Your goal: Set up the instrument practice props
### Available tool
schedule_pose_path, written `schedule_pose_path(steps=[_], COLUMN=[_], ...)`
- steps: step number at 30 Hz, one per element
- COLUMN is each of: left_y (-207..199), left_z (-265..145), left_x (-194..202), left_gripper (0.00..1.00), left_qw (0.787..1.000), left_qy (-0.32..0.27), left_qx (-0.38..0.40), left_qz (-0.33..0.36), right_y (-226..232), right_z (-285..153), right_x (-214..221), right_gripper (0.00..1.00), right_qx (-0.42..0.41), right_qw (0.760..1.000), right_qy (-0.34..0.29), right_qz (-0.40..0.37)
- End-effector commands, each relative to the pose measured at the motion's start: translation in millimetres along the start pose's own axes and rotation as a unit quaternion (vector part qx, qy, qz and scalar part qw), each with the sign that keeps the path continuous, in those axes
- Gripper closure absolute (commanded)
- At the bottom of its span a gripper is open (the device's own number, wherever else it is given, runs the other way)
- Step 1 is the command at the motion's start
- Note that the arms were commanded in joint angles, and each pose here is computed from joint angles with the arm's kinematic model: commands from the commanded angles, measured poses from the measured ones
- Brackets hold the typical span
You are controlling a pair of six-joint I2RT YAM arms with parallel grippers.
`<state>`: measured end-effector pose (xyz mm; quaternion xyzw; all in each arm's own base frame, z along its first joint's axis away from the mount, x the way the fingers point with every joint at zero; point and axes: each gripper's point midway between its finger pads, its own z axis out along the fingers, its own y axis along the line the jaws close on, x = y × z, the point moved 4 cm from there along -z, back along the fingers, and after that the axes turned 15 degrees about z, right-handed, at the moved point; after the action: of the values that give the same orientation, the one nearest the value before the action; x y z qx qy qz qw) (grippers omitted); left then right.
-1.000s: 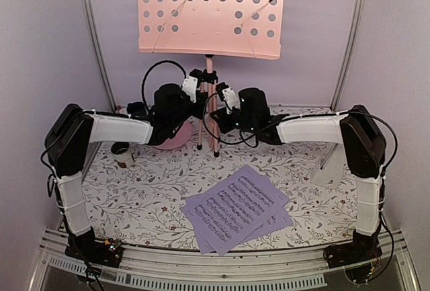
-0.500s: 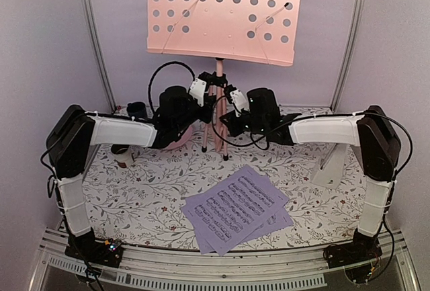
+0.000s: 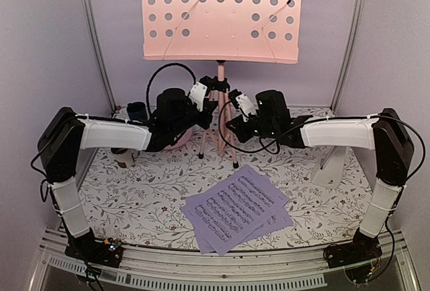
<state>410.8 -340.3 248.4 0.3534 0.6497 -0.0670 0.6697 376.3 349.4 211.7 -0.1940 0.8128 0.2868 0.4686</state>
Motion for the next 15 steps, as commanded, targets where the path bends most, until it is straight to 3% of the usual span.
schedule_pose_path(steps=[1,15], left_y=[55.1,72.3], left_z=[-17.7,-24.8], left_x=[0.2,3.7], left_gripper=[1.00,1.00], left_qw=[0.993,0.991], left_qy=[0.022,0.026], left_qx=[-0.112,-0.122], left_qz=[0.025,0.049], right_y=[-50.2,-82.2], right_z=[-38.5,-61.7], right_x=[-57.6,-59.3], right_gripper=[1.00,1.00], right_qx=[0.094,0.170], right_qw=[0.991,0.981], right_qy=[-0.087,-0.089], right_qz=[0.039,-0.007])
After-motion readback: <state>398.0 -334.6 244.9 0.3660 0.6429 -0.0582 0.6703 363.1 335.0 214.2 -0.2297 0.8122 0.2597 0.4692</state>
